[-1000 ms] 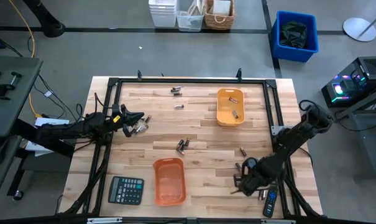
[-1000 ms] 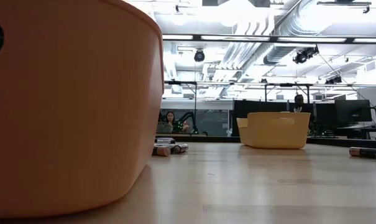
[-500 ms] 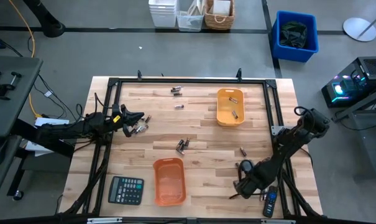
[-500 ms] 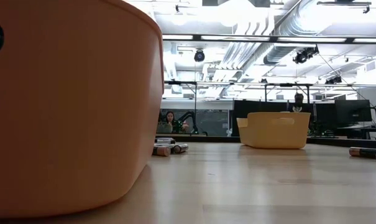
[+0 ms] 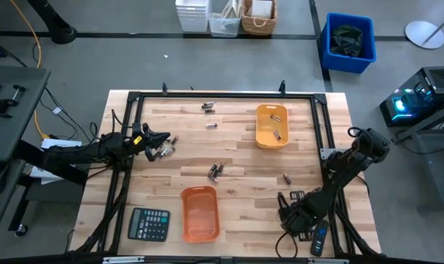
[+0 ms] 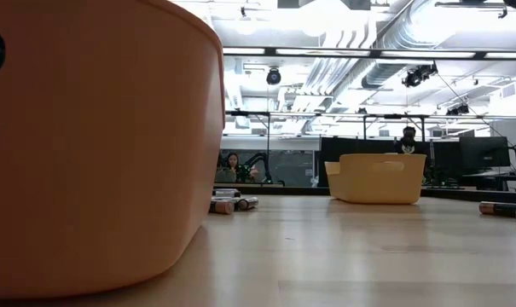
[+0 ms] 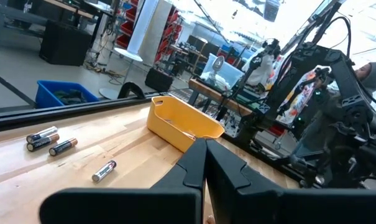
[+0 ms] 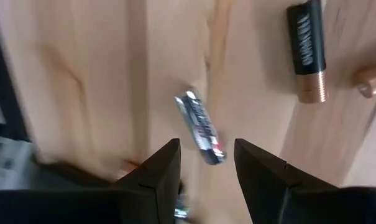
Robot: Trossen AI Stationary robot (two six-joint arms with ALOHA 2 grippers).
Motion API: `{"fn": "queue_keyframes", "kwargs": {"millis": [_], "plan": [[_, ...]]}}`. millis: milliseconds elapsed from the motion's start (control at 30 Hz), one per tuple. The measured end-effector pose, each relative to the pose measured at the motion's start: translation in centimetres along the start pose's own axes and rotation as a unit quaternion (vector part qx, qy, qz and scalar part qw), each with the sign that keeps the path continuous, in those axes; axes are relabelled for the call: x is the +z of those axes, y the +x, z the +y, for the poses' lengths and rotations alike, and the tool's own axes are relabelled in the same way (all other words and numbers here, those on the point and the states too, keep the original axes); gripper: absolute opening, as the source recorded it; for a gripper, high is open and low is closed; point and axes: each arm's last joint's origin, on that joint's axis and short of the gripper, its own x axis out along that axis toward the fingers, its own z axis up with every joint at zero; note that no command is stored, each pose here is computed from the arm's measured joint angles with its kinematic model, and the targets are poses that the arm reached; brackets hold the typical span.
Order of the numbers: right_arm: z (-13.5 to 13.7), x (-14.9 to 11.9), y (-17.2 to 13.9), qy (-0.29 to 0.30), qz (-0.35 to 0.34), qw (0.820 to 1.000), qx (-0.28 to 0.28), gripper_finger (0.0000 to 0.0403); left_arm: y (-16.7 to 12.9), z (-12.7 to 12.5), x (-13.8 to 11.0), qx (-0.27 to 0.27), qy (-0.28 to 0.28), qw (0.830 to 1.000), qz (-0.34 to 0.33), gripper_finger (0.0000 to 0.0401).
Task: Sort batteries
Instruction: Put the silver battery into the yellow bin
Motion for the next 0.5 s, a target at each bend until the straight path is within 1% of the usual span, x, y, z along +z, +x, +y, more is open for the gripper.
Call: {"fn": "queue_keyframes", "kwargs": {"millis": [133, 267, 400, 500], "plan": [[-0.3, -0.3, 0.6, -0.028, -0.004, 1.000, -0.009, 0.0145, 0.0, 0.0, 0.0, 0.000, 0.000, 1.000, 0.000, 0.0001], [-0.6, -0.3, 1.5, -0.049, -0.020, 0.999, -0.005, 0.0145, 0.0, 0.0, 0.0, 0.000, 0.000, 1.000, 0.000, 0.0001], [-1.1, -0.6, 2.3, -0.047, -0.034, 0.998, 0.001, 0.0145, 0.0, 0.0, 0.0, 0.000, 0.000, 1.000, 0.000, 0.0001], [-1.7, -1.0, 3.0, -0.024, -0.037, 0.999, -0.011, 0.0134, 0.0, 0.0, 0.0, 0.000, 0.000, 1.000, 0.000, 0.0001]]}}
